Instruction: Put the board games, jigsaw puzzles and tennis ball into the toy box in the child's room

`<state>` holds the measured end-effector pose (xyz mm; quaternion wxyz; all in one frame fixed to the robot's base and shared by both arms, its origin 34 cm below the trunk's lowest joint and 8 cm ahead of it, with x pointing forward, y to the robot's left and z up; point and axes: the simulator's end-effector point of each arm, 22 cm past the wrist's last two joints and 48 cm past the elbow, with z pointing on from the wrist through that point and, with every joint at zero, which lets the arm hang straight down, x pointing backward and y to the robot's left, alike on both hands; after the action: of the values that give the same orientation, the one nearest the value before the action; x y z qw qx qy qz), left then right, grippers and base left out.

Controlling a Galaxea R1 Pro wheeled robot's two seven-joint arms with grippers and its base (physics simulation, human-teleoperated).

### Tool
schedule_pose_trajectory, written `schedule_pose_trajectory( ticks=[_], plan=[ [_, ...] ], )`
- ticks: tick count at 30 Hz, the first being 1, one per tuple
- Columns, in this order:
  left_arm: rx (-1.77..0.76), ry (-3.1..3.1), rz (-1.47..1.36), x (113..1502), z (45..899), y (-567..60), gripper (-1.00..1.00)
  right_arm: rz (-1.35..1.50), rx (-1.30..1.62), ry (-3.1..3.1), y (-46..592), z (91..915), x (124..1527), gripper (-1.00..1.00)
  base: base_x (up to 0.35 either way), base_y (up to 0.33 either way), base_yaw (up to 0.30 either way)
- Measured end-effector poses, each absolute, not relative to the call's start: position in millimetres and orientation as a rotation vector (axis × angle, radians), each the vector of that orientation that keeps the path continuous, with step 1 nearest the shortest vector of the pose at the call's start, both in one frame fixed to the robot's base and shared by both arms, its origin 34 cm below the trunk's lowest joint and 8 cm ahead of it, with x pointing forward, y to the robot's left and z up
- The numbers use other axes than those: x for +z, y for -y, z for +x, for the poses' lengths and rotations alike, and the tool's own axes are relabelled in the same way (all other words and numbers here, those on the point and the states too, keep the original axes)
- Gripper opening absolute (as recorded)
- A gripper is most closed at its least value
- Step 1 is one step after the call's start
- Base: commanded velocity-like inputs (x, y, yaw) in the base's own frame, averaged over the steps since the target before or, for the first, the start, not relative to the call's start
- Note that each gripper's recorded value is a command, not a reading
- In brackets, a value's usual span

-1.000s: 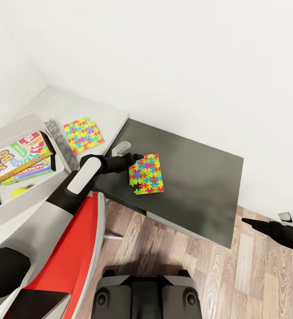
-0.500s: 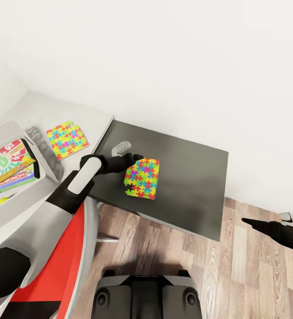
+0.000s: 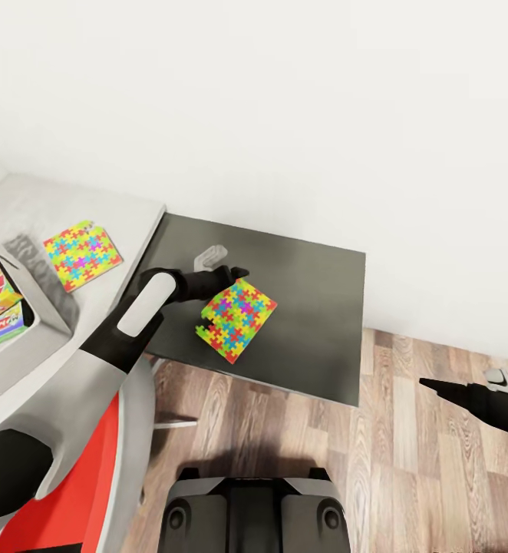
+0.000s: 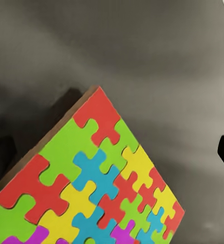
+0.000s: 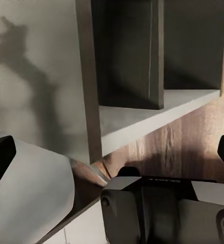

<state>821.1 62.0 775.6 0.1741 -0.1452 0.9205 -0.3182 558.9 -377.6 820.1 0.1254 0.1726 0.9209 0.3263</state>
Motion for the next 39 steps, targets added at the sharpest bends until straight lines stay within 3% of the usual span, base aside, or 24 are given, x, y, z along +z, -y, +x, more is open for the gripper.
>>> schedule_pose_trajectory(
  ticks=[39],
  plan=[
    [-0.943, -2.588, -0.46, 776.8, 814.0, -65.4, 1.0, 0.503, 0.951, -2.683, 377.7, 558.9, 820.0, 1.0, -0.046, -0.02, -0.011]
  ],
)
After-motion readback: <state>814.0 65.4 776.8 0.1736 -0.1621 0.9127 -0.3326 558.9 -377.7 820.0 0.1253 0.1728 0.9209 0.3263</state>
